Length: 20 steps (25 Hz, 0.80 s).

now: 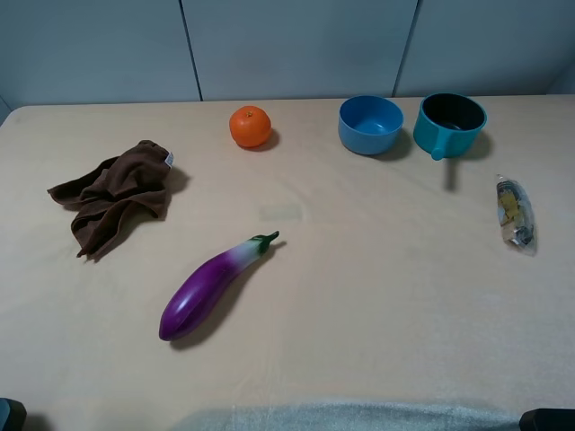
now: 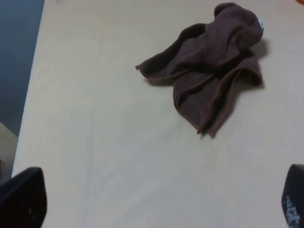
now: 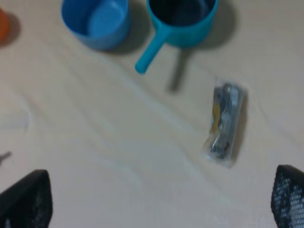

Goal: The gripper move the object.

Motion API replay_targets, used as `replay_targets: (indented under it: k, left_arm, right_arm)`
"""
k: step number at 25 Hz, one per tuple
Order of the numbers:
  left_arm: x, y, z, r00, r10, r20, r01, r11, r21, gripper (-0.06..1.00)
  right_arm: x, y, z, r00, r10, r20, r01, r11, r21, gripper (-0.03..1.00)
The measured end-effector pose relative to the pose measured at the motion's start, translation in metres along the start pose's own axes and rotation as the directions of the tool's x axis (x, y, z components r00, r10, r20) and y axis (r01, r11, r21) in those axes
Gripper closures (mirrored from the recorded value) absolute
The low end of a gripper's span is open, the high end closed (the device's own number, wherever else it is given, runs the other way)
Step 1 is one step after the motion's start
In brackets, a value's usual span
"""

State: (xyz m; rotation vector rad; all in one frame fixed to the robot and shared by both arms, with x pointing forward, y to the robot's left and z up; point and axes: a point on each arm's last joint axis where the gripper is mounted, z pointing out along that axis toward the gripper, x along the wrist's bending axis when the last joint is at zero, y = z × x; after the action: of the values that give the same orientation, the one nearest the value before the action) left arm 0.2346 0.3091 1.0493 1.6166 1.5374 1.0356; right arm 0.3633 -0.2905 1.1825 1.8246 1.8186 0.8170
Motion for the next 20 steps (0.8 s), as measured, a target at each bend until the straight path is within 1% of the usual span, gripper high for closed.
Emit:
replay_targets:
  k: [5, 8, 11, 14, 17, 20]
  left_arm:
    - [0.000, 0.000, 0.000, 1.000, 0.000, 0.000, 0.000, 1.000, 0.000, -0.05]
    - [0.000, 0.000, 0.000, 1.000, 0.000, 0.000, 0.000, 1.000, 0.000, -0.05]
    - [0.000, 0.000, 0.000, 1.000, 0.000, 0.000, 0.000, 1.000, 0.000, -0.05]
    - [0.000, 0.000, 0.000, 1.000, 0.000, 0.000, 0.000, 1.000, 0.000, -0.05]
    - [0.000, 0.000, 0.000, 1.000, 0.000, 0.000, 0.000, 1.000, 0.000, -0.05]
    - [0.000, 0.000, 0.000, 1.000, 0.000, 0.000, 0.000, 1.000, 0.000, -0.05]
  right_arm:
    - [0.003, -0.018, -0.034, 1.000, -0.014, -0.002, 0.014, 0.992, -0.123, 0.28]
    - [0.003, -0.031, -0.049, 1.000, -0.024, 0.016, 0.027, 0.983, -0.179, 0.28]
    - [0.000, -0.051, -0.054, 0.998, -0.031, 0.045, 0.040, 0.978, -0.206, 0.28]
    - [-0.003, -0.077, -0.051, 0.997, -0.036, 0.074, 0.050, 0.977, -0.208, 0.28]
    - [-0.007, -0.104, -0.041, 0.995, -0.038, 0.090, 0.055, 0.979, -0.196, 0.28]
    - [-0.009, -0.129, -0.029, 0.995, -0.038, 0.094, 0.057, 0.977, -0.207, 0.28]
